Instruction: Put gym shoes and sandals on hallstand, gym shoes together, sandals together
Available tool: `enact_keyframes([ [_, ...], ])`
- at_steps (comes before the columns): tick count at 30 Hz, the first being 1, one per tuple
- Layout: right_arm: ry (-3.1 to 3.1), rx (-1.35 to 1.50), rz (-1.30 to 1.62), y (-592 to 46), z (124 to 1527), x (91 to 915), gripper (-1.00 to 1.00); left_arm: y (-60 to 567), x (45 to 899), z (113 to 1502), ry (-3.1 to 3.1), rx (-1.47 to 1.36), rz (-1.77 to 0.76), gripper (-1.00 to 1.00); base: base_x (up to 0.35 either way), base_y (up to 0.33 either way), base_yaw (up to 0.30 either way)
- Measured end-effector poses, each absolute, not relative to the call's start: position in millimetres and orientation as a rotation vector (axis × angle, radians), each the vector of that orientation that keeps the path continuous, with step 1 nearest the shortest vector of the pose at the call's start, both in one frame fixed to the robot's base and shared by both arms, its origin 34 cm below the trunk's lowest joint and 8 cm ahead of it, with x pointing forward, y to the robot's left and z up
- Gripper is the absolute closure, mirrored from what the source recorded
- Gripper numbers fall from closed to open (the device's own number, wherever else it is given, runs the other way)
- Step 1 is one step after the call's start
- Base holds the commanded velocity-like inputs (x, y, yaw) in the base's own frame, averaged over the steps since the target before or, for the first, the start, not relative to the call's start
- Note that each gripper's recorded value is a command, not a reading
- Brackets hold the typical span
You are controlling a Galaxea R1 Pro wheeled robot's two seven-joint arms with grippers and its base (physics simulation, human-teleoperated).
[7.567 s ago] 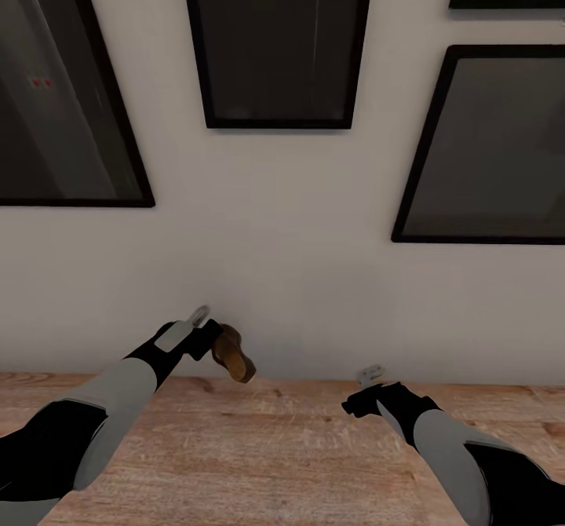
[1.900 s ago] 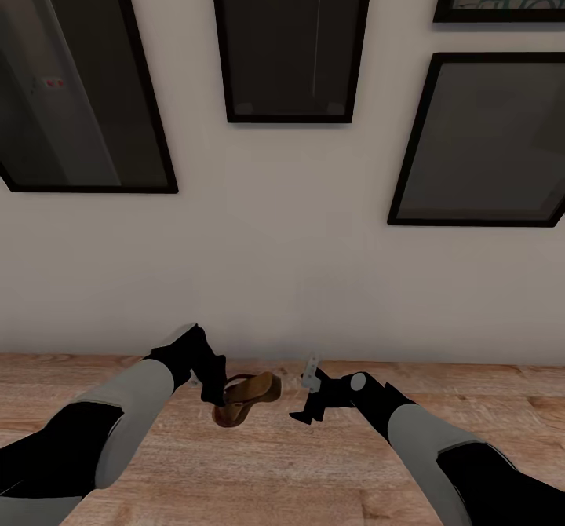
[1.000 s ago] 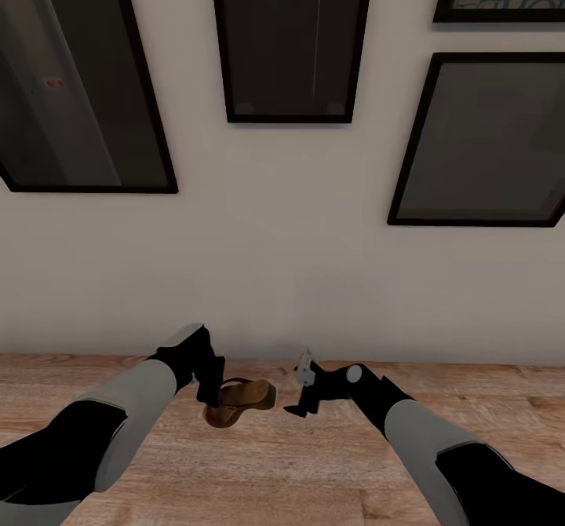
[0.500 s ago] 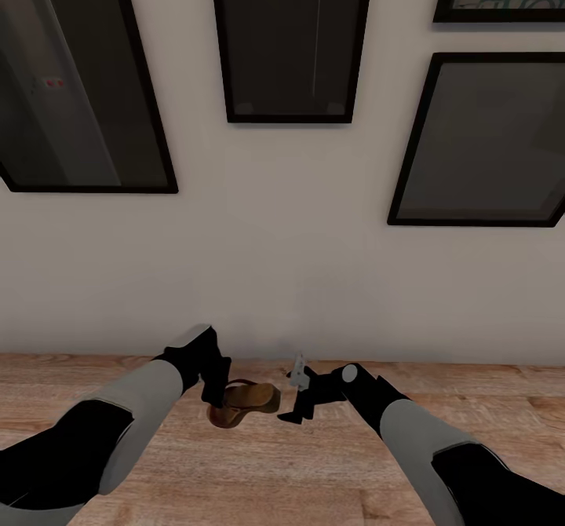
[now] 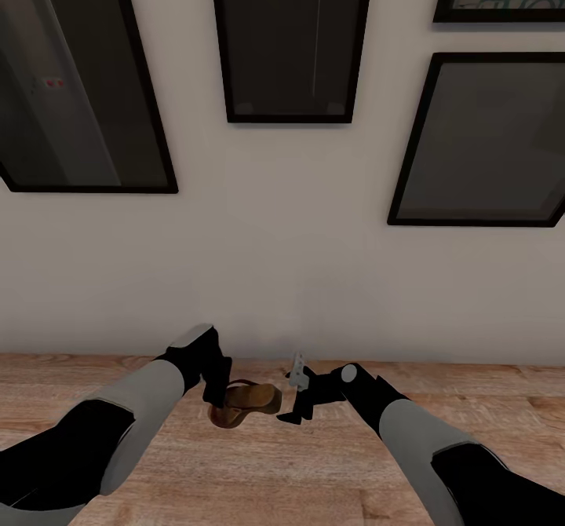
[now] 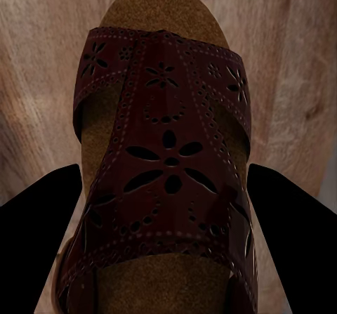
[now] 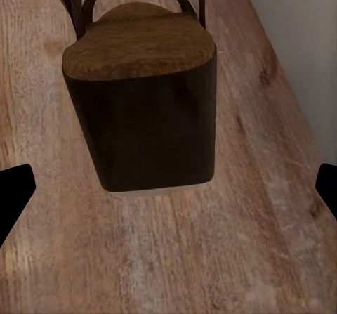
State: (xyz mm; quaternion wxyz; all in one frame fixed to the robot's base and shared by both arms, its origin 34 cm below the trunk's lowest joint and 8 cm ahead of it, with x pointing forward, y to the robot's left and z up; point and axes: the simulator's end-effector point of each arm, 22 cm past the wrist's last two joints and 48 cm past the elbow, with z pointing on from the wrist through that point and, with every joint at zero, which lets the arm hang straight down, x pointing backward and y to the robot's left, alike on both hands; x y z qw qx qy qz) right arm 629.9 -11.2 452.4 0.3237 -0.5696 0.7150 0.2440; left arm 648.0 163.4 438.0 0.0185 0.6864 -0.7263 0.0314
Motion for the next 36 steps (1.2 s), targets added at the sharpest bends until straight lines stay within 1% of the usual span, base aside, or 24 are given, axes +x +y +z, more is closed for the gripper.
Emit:
enact_keyframes([
  [36,1.879,-1.492,0.640,-12,452,630,-1.00,141,644,439,-2.260,2.093,0.116,1.00,0.000,0.000,0.000],
])
